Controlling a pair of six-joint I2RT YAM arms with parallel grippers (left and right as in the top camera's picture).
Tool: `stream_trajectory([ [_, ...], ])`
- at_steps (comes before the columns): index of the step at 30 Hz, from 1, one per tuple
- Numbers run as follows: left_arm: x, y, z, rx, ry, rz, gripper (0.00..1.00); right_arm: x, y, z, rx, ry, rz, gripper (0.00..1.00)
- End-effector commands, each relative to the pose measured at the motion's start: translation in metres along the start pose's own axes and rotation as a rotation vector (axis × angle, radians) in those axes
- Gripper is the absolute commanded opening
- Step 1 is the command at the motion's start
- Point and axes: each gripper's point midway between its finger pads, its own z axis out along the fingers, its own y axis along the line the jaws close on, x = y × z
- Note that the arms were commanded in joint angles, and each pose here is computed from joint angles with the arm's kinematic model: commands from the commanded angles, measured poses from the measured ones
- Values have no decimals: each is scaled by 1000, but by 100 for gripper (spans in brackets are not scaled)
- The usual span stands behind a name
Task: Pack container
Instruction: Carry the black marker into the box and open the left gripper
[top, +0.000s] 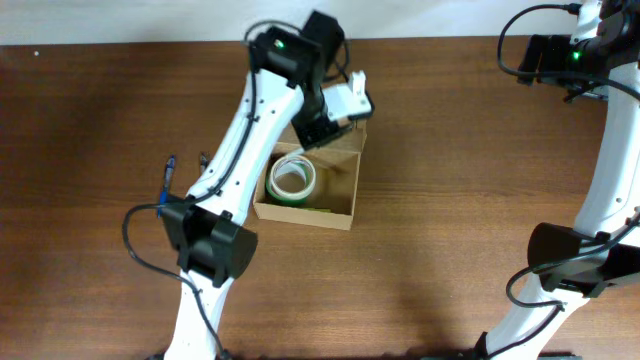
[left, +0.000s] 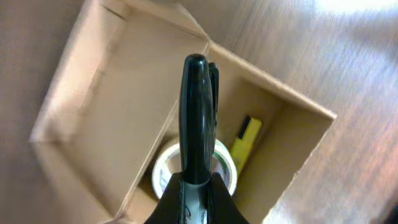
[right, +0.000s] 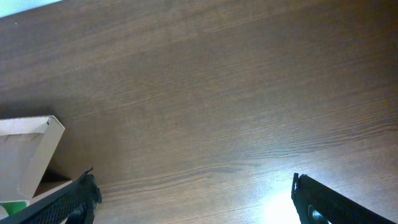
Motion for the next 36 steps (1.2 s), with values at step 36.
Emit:
stream_trajectory([
  [36, 53, -47, 63, 80, 180, 300, 2, 0, -2, 3, -3, 7, 12, 99],
])
